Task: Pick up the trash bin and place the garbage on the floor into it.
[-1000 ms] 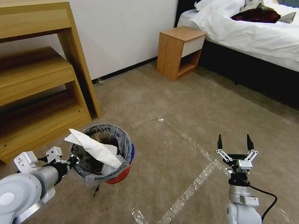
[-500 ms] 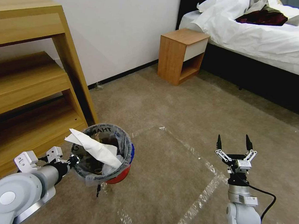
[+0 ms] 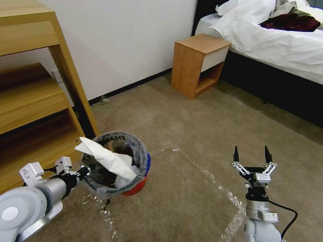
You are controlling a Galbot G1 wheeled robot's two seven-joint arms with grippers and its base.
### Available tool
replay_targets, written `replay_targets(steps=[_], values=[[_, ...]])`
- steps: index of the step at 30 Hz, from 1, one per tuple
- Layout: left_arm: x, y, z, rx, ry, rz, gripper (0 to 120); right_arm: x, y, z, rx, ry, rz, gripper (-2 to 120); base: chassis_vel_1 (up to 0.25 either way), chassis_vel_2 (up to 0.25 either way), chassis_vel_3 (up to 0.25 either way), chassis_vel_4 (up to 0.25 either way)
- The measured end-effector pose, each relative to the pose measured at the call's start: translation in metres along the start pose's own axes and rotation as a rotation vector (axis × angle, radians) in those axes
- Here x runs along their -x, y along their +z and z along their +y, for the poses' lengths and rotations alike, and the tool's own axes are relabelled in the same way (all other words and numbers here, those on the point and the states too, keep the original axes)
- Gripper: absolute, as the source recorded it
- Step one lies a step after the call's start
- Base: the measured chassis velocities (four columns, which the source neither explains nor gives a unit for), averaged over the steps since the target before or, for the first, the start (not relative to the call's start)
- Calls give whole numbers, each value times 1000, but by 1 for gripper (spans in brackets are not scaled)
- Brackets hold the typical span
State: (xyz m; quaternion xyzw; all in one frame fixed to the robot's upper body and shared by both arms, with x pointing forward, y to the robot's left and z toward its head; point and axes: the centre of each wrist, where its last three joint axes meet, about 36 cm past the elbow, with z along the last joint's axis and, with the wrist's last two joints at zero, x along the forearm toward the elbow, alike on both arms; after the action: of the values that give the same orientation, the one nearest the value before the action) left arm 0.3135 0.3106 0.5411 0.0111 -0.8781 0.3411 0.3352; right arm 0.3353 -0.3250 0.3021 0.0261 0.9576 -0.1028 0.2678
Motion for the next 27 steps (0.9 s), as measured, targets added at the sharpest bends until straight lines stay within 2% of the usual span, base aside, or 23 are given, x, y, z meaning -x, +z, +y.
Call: replay_targets(steps=[3,8,27], values=[[-2,3,-3,0,30,7,0,-1,0,-1,0,0,1,100,-154,167,154,-160],[-4,3,-4,0,43,6,0,0,-1,-1,-2,-2,-4,100,-159,168,170,-167],[-10,9,-7,13,50,21,0,-1,-1,11,22,-18,-44,100,-164,169,163,-158]])
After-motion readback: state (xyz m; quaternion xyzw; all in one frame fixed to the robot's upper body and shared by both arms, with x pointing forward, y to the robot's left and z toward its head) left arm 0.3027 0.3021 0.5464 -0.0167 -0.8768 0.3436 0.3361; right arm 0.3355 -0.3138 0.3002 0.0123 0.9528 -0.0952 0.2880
